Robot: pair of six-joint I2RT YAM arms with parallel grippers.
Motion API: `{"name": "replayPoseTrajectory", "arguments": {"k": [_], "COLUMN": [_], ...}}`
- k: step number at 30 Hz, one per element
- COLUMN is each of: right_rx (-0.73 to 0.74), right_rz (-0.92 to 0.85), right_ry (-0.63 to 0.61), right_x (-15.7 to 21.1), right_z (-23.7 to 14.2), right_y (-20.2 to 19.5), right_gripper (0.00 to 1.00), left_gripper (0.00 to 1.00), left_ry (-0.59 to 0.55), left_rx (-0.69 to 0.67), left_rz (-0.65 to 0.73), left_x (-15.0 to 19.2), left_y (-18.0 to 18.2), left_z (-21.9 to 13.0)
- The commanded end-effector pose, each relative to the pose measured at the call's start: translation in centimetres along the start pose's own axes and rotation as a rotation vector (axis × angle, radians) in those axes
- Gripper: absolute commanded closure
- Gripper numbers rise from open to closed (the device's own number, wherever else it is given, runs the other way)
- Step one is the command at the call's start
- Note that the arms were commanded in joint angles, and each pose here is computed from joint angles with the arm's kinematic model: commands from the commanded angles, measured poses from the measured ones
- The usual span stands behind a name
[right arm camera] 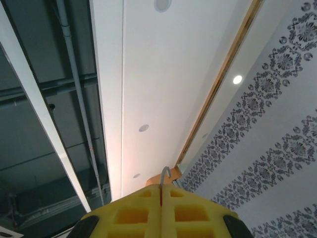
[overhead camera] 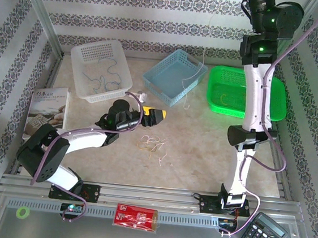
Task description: Untangle the cables
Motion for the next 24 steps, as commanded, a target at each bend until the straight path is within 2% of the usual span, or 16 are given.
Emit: {"name": "replayPoseTrajectory", "arguments": {"k": [1, 8, 15, 19, 24], "right_rx": [-0.1, -0.145, -0.159, -0.173, -0.183], "right_rz": [0.003, 0.034, 0.061, 0.082, 0.118], "right_ry": [-0.007, 0.078, 0.164, 0.209, 0.257], "right_x": [0.4, 2.6, 4.7, 6.0, 7.9], "right_z": [0.2, 0.6, 0.8, 0.9, 1.1], "right_y": [2.5, 4.3, 5.4, 5.9, 6.2], "right_gripper": [1.0, 1.0, 1.0, 1.0, 1.0], "left_gripper": [0.14, 0.13, 0.1, 0.09, 0.07], "left_ry": [-0.009, 0.004, -0.005, -0.038, -0.07], "left_rx": [-0.001, -0.01, 0.002, 0.018, 0.076], "left_rz": [0.1, 0.295, 0.568, 0.628, 0.609], "left_x": [-2.0, -6.6, -10.8, -12.4, -13.3], "left_y": [-1.4, -3.4, -6.1, -7.2, -8.2], "left_z": [0.5, 3.1, 4.0, 4.2, 4.9]}}
Point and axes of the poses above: each hand's point on the last joint's axis, 136 mm out from that joint toward the fingers, its own z axis out along the fingers, its own y axis along the line the jaws close on, x = y × z, the point moved 6 cm from there along -z, back along the fingers, and after that the axes turned 2 degrees about z, right-handed, at the moved point
